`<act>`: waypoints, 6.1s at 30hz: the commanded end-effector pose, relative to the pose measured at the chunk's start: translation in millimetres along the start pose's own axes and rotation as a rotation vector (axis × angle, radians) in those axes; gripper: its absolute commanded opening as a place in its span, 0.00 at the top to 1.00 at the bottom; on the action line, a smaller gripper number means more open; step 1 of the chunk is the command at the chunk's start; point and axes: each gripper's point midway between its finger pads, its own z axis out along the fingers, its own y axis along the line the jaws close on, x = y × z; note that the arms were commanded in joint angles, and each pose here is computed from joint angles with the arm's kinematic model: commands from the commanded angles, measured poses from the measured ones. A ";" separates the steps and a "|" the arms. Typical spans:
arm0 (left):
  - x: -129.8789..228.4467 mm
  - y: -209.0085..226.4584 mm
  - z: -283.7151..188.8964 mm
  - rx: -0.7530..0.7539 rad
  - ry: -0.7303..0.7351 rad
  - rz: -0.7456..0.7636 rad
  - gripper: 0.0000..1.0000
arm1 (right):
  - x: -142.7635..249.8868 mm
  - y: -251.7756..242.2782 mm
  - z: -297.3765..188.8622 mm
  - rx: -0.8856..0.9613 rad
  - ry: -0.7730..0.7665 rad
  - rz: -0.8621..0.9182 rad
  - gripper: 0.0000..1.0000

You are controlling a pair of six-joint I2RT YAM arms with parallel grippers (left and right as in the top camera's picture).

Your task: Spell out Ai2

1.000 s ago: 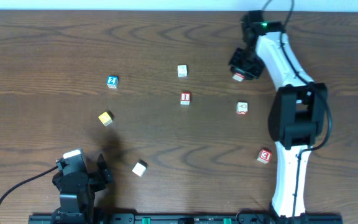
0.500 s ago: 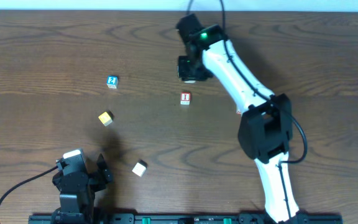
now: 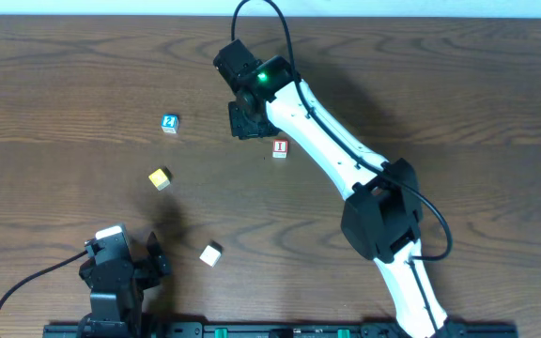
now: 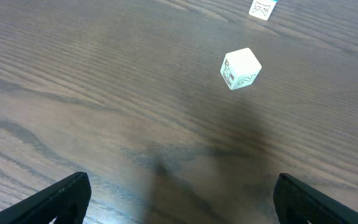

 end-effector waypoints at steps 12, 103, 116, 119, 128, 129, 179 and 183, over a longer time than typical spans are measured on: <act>8.0 5.9 0.7 -0.029 0.026 0.014 0.05 | 15.9 -4.9 43.1 0.040 0.104 0.068 0.71; 8.0 5.9 0.7 -0.029 0.026 0.014 0.05 | 19.2 43.5 74.4 0.072 -0.010 -0.187 0.98; 8.1 5.9 0.8 -0.029 0.027 0.014 0.05 | 5.9 12.9 83.9 0.092 0.005 -0.127 0.98; 8.0 5.9 0.7 -0.029 0.026 0.014 0.05 | 5.4 12.0 83.9 0.093 0.005 -0.125 0.98; 8.0 5.9 0.7 -0.029 0.026 0.014 0.05 | 10.9 9.5 83.6 0.104 0.026 -0.129 0.98; 8.0 5.9 0.7 -0.029 0.026 0.014 0.05 | 12.2 8.2 83.4 0.109 0.032 -0.129 0.98; 8.0 5.9 0.7 -0.029 0.026 0.014 0.05 | 12.9 -18.8 82.6 0.149 0.084 -0.094 0.98; 8.0 5.9 0.7 -0.029 0.026 0.014 0.05 | 17.6 -21.9 81.7 0.160 0.105 -0.107 0.98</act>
